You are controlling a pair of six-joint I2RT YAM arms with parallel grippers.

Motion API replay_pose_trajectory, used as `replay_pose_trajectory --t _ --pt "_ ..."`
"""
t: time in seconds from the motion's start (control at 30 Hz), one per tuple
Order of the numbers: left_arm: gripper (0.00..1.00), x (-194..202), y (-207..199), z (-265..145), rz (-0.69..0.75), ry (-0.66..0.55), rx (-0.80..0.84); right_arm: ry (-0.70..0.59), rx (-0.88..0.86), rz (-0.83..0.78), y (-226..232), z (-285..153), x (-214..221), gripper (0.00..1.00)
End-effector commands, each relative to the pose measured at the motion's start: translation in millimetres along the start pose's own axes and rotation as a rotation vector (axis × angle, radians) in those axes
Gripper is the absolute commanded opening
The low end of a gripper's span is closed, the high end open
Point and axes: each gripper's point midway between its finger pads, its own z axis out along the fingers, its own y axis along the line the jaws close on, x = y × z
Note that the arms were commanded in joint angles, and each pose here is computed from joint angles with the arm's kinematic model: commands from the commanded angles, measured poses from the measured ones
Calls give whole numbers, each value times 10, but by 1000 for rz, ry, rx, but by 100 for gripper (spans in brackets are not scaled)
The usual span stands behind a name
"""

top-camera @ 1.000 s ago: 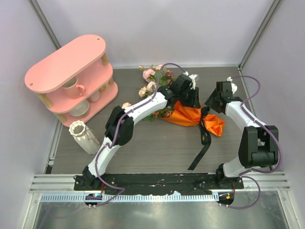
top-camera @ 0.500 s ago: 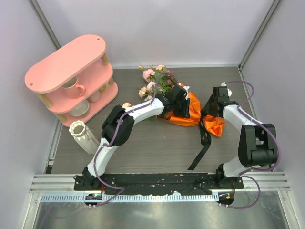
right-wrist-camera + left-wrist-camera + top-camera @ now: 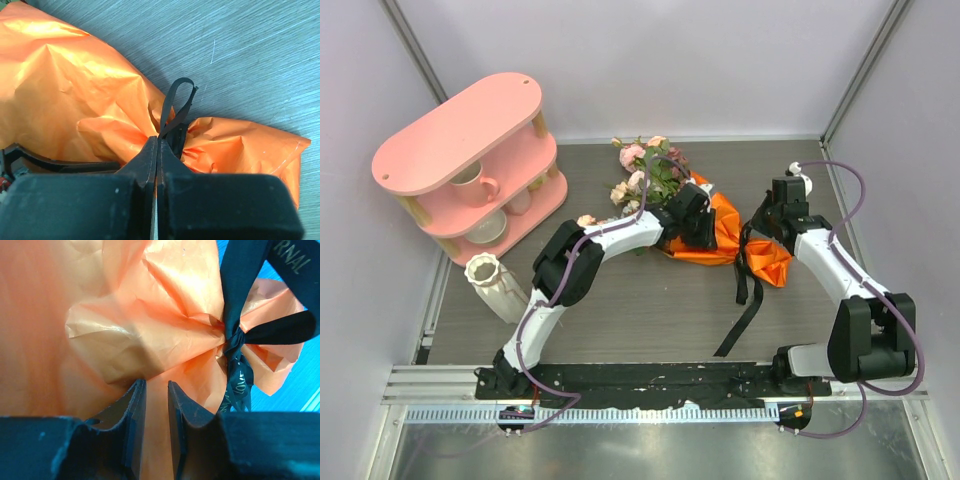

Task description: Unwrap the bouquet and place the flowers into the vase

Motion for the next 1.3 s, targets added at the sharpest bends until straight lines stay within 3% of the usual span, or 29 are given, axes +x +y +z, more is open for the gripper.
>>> replay_pose_trajectory --t 0.0,0.1,0.23,0.33,0.6,0.77,0.9,1.0,1.07,1.1,1.13,1.17,1.2,1.23,1.27 --pt "28 -104 21 -82 -29 -45 -10 -86 -46 32 150 -118 -259 1" --pt "28 -114 61 -87 -52 -48 -15 -121 -87 70 239 -187 -359 1" --pt "25 -59 142 -59 -93 -29 -27 -265 -155 134 433 -501 -792 1" --pt "24 -45 175 -48 -108 -21 -27 -383 -116 156 411 -689 -1130 1" --pt "21 -1 213 -18 -120 -12 -20 -500 -37 136 421 -771 -1609 1" --pt "18 21 253 16 -134 1 -5 -655 22 124 507 -1019 -2246 1" --pt "18 47 296 33 -153 15 -5 -764 -47 94 832 -1312 -2800 1" --pt "19 34 302 27 -151 13 -2 -745 -13 40 917 -1055 -2945 1" --pt "20 43 291 24 -146 13 3 -668 45 -27 878 -609 -2854 1" --pt "21 40 285 16 -144 11 6 -609 71 -58 870 -527 -2810 8" --pt "23 38 289 9 -143 10 7 -533 117 -82 811 -342 -2713 42" --pt "25 46 304 8 -142 8 4 -300 249 -119 527 112 -2221 57" --pt "27 39 286 -5 -139 4 8 -258 257 -116 554 106 -2232 66" --pt "28 39 281 -11 -138 2 11 -177 268 -128 519 209 -2025 67" --pt "29 49 292 -13 -137 4 12 -181 238 -128 577 127 -1987 67"
